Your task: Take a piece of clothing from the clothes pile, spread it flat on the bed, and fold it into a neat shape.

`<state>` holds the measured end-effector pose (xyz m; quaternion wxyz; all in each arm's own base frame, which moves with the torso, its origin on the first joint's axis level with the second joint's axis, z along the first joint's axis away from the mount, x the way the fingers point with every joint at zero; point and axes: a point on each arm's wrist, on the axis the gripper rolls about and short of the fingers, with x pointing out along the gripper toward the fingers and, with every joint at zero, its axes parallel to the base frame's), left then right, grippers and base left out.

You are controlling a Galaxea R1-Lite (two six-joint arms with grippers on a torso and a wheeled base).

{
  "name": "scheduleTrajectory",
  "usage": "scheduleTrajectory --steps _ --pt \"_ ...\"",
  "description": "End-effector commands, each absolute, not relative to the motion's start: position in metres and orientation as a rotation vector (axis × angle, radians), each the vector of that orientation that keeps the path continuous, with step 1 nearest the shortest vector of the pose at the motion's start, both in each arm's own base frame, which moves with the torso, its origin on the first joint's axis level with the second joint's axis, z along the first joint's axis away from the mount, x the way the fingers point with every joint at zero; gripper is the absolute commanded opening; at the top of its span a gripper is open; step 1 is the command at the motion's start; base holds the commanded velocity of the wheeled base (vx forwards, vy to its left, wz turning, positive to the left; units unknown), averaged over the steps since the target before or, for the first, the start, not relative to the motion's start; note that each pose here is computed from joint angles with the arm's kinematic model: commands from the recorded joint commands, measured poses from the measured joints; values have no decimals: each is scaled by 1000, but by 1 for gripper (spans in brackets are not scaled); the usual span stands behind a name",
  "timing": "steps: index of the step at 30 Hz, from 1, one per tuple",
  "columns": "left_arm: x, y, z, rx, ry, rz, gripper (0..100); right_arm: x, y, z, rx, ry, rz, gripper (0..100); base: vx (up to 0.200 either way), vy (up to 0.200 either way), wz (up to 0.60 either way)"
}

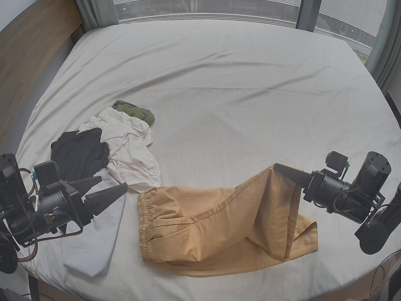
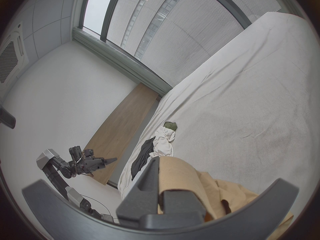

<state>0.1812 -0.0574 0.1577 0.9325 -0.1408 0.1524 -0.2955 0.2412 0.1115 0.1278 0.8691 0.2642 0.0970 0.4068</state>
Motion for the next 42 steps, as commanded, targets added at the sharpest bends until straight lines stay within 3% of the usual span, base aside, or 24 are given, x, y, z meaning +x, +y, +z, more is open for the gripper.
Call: scheduleTrajectory --steps 1,24,42 --pt "184 -56 137 -325 413 -584 100 244 106 128 554 200 841 0 0 0 0" --pt "182 -54 80 -381 718 -647 100 248 99 130 564 185 817 0 0 0 0" --pt "204 -57 32 -428 826 -672 100 248 99 130 565 186 817 0 0 0 0"
